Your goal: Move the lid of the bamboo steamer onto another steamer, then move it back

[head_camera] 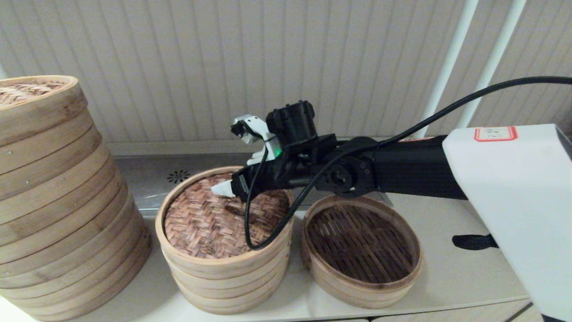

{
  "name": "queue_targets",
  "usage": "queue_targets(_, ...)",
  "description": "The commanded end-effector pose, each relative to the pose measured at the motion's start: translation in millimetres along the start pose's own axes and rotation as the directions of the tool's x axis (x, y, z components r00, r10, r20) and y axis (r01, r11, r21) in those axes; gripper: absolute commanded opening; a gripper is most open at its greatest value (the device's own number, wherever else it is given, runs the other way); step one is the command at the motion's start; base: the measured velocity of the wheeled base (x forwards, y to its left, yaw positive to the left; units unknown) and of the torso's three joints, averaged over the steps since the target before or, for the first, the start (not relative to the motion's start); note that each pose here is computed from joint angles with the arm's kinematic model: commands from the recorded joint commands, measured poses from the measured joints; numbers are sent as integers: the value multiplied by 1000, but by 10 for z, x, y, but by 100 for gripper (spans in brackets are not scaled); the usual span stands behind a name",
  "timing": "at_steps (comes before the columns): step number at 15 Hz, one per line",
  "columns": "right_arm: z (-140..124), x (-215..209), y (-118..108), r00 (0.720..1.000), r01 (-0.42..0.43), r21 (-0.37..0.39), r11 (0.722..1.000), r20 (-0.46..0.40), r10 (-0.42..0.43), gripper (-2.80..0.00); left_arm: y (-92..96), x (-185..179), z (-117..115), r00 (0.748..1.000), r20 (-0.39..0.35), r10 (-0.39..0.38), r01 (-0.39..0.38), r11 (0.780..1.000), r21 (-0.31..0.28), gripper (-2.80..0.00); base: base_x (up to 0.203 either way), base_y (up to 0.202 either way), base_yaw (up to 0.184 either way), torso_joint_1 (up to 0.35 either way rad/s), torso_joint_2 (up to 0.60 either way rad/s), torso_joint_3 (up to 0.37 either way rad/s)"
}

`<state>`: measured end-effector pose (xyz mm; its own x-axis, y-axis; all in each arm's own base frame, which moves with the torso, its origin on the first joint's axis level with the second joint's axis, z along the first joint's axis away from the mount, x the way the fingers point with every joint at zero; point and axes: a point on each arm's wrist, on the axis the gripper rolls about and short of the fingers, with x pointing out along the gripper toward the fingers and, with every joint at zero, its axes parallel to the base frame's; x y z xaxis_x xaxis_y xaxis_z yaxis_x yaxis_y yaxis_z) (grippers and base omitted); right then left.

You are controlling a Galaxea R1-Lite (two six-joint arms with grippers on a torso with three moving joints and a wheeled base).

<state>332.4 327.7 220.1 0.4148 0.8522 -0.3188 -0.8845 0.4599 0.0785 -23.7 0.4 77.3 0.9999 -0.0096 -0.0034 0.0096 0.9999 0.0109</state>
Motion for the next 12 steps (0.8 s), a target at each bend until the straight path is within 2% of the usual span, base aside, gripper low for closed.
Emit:
queue_targets(1,114,-165,-33,999,18,-4,1000,28,-18,-280,0,1,1,1000,-1,0,0,1000,0,-280,0,0,0,0,0,0)
queue_targets(6,387,-863,-378,983,147,15,989,108,-148,-280,0,1,-1,1000,-3,0,0,1000,0,-280,0,0,0,0,0,0)
queue_targets(9,391,-1316,-554,965,235,46,971,113,-238,-280,0,1,-1,1000,-3,0,0,1000,0,-280,0,0,0,0,0,0)
queue_targets(12,321,-1847,-576,938,323,76,943,106,-330,-280,0,1,1,1000,-1,0,0,1000,0,-280,0,0,0,0,0,0)
